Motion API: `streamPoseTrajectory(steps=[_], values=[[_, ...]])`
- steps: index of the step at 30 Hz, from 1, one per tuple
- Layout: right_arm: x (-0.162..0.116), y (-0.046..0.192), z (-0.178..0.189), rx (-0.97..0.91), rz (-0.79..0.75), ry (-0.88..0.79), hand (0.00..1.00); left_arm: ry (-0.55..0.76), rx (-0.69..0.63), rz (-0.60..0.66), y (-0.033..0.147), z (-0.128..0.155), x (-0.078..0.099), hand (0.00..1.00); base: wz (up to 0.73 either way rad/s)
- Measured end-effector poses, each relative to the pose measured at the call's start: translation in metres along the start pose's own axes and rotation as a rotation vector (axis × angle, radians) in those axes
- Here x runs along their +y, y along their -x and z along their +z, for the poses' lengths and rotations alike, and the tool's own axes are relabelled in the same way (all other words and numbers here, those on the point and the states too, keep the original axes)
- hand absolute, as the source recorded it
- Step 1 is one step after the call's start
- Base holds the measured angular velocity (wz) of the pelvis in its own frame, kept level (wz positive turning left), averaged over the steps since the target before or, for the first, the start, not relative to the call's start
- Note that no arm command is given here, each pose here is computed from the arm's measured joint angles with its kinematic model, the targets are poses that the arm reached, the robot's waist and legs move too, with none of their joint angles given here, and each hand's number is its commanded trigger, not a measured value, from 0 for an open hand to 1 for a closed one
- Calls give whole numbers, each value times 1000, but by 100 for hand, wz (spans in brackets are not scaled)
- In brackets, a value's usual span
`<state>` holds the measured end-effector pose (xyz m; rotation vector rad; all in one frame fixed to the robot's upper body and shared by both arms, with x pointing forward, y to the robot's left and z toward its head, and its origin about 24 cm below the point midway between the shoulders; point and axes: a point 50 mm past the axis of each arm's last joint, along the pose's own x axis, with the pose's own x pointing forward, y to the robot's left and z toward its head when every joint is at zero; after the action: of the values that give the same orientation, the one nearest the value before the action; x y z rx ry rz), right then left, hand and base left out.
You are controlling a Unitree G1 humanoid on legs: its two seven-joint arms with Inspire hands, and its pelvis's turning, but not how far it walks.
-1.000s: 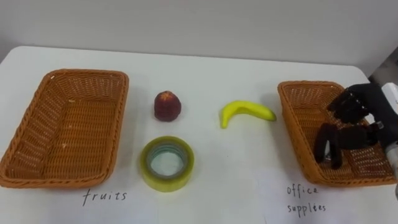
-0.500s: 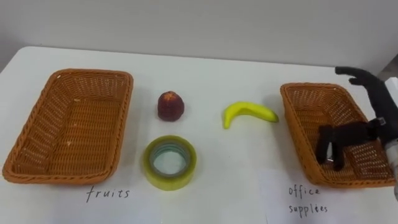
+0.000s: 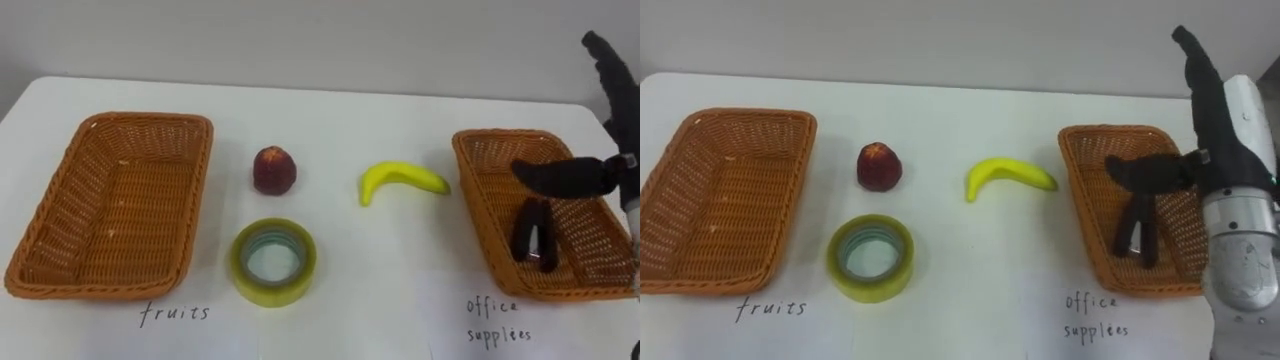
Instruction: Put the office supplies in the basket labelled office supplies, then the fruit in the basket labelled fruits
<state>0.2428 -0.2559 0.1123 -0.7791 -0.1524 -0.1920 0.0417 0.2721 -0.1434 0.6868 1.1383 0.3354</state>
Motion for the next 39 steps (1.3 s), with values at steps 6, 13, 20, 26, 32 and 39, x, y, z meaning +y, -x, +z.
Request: streamPoseTrajectory(steps=[6,13,20,26,32,39], values=[[13,-2,7,-27,50,-36,0,-10,-8,-8,0,2,-2,0,4],[17,-1,11,-41,60,-48,0,-15,1,-10,2,-1,-2,0,5],[27,-8,31,-116,99,-157,0,-35,4,-17,2,-1,-4,0,-3],[36,-21,50,-186,140,-254,0,-61,-27,-34,3,4,-8,0,5],[46,-19,55,-198,180,-261,0,-89,6,-50,4,-2,-12,0,3],[55,-17,59,-207,195,-242,0,-111,14,-53,4,-3,-12,0,2]])
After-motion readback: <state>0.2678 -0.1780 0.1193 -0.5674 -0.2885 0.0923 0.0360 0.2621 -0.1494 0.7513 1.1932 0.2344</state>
